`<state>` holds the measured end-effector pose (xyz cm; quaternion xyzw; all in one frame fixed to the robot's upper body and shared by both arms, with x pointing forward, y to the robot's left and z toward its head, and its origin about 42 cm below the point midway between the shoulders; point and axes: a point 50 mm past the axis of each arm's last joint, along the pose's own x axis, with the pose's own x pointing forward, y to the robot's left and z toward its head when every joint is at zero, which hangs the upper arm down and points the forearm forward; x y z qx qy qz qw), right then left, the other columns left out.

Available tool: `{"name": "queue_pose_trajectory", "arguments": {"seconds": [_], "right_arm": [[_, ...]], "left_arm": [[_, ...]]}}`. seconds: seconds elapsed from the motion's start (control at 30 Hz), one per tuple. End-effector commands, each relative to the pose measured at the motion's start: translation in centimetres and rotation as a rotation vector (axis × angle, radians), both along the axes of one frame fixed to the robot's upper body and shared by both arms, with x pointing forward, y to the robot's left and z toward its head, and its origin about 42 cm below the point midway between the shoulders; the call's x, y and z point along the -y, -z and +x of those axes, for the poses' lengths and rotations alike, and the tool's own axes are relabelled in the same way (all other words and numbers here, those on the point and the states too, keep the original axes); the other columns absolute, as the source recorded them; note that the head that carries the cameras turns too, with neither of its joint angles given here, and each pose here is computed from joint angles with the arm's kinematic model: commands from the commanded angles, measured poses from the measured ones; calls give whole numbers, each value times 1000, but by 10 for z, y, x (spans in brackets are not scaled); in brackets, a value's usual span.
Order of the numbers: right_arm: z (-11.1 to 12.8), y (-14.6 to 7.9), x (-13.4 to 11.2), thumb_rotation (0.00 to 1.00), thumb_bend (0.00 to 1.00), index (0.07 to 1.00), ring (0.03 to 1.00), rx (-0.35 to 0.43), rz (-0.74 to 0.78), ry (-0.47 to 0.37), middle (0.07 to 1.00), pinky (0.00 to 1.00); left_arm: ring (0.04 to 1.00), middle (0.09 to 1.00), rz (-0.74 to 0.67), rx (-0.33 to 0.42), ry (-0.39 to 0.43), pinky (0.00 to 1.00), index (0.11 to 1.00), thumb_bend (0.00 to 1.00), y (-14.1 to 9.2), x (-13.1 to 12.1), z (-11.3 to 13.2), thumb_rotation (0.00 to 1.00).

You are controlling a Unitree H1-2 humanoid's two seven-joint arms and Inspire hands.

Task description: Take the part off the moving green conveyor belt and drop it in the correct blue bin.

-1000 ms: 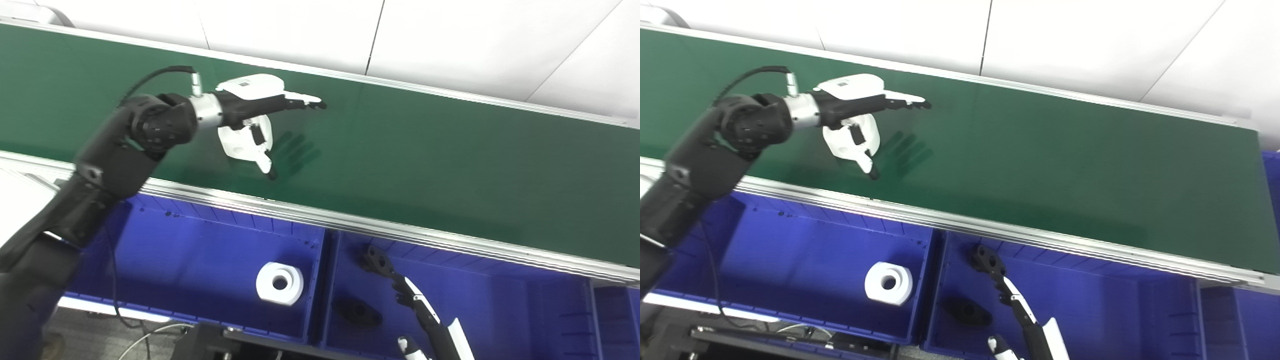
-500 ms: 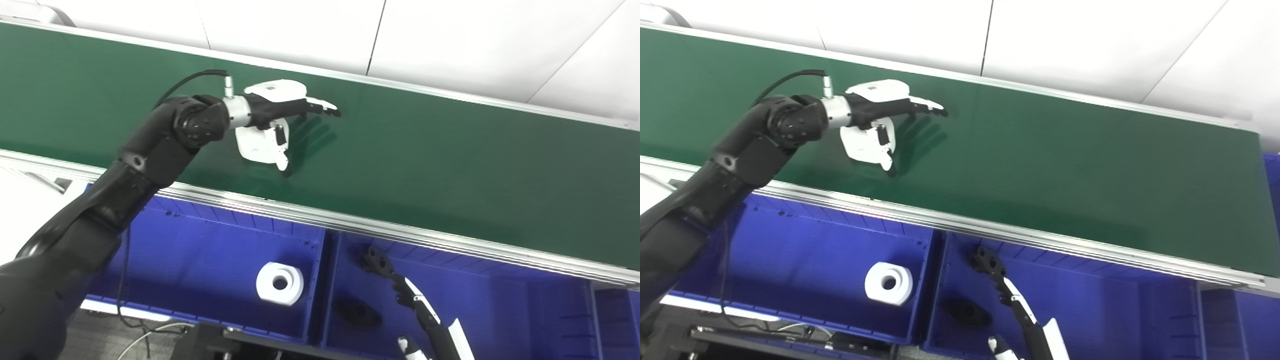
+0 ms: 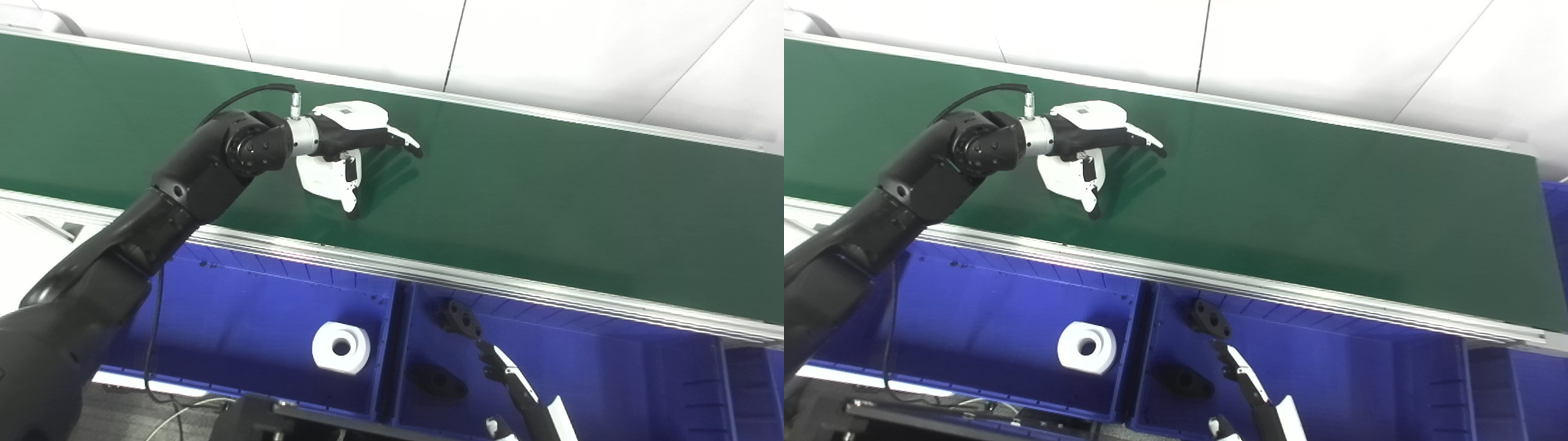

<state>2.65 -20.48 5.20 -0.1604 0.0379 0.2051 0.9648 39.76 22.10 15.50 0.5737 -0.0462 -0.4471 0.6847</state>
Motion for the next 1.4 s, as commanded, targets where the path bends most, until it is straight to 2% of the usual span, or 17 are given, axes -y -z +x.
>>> {"name": "queue_pose_trajectory", "arguments": {"seconds": [0.0, 0.3, 0.43, 0.47, 0.6, 0.73, 0.8, 0.9, 0.93, 0.97, 1.1, 1.17, 1.23, 1.37], "right_arm": [[-1, -10, -2, 1000, 586, 912, 897, 65, 41, -4, 927, 844], [0, -10, -4, 1000, 593, 909, 893, 65, 51, -2, 923, 834], [0, -11, -3, 1000, 581, 912, 896, 68, 47, -6, 926, 840], [0, -11, -4, 1000, 583, 911, 894, 69, 46, -5, 925, 838], [1, -11, -5, 1000, 573, 908, 888, 73, 45, -7, 925, 830], [1, -11, -5, 1000, 573, 908, 887, 76, 42, -10, 925, 827], [2, -11, -5, 1000, 572, 908, 886, 76, 45, -8, 924, 826], [2, -11, -4, 1000, 577, 905, 886, 75, 47, -6, 921, 828], [3, -11, -4, 1000, 578, 905, 886, 74, 46, -6, 921, 828], [3, -10, -4, 1000, 577, 905, 887, 74, 46, -7, 921, 828], [4, -11, -4, 1000, 574, 904, 887, 82, 40, -10, 922, 827], [5, -12, -4, 1000, 573, 904, 886, 85, 43, -13, 921, 828], [6, -12, -3, 1000, 567, 905, 887, 84, 47, -15, 922, 832], [6, -12, -3, 1000, 575, 905, 883, 83, 45, -14, 919, 827]], "left_arm": [[904, 900, 47, 19, -28, 850, 860, 866, -15, -15, 4, 0], [951, 949, 83, 12, -14, 908, 912, 976, -35, -8, 2, 12], [965, 960, 88, -6, -24, 939, 929, 993, -43, -4, 0, 1], [963, 960, 90, -8, -25, 926, 931, 986, -46, -4, 0, 0], [937, 954, 80, -15, -22, 768, 923, 917, -49, -5, 0, 0], [887, 948, 77, -15, -22, 742, 910, 881, -50, -7, 0, 0], [847, 941, 80, -14, -21, 772, 904, 856, -52, -7, 2, 0], [797, 936, 73, -16, -21, 656, 886, 817, -55, -8, 4, 0], [732, 932, 63, -21, -18, 580, 881, 796, -55, -8, 5, 0], [703, 923, 55, -21, -14, 553, 877, 783, -55, -8, 5, 0], [699, 866, 5, -5, -5, 574, 842, 725, -57, -8, 5, 0], [735, 860, -25, -4, -10, 636, 825, 701, -57, -8, 5, 0], [717, 850, -51, 3, -13, 615, 801, 714, -57, -7, 5, 0], [639, 839, -96, 18, -30, 575, 783, 673, -55, -7, 5, 0]]}}
